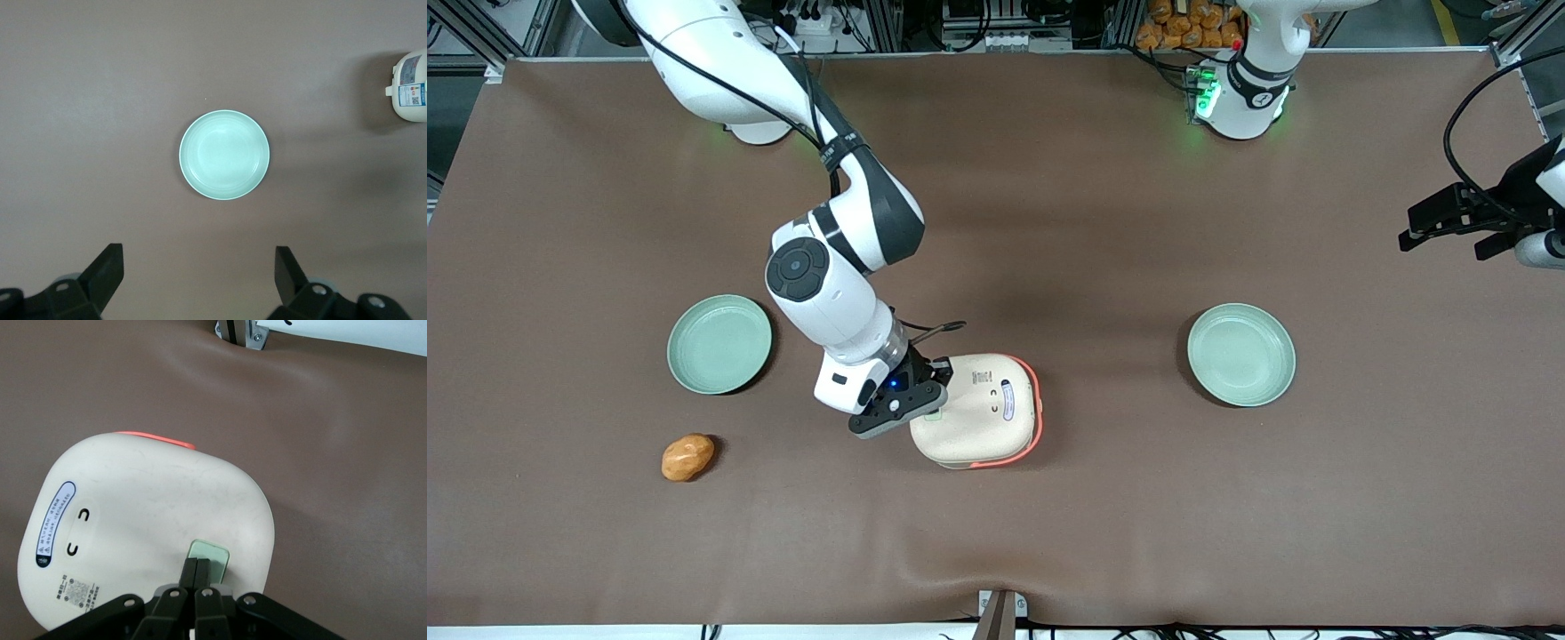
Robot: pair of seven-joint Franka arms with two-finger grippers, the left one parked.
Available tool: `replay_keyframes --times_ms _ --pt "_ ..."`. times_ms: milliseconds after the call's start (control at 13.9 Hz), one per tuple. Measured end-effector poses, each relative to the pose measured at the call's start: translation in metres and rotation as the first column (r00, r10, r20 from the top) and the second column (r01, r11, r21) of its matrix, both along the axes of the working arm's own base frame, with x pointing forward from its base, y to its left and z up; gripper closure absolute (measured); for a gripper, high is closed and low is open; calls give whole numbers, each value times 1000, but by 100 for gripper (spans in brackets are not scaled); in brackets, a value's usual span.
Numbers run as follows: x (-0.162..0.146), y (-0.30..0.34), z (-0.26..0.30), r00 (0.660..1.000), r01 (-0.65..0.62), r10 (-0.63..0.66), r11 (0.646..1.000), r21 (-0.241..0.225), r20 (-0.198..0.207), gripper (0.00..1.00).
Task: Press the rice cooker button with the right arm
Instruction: 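Press down on the rice cooker's green button with the right gripper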
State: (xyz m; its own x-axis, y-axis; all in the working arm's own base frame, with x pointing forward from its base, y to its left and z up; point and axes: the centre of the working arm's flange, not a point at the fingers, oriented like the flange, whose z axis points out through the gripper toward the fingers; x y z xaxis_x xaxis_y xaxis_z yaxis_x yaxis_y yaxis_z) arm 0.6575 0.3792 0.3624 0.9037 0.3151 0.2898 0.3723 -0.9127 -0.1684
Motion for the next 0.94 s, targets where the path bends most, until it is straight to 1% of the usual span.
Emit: replay_keyframes --times_ms 647,935 --pt "0 3 -4 1000 -9 9 1000 -1 3 99" --pt "2 5 8 1000 -12 12 1000 4 5 99"
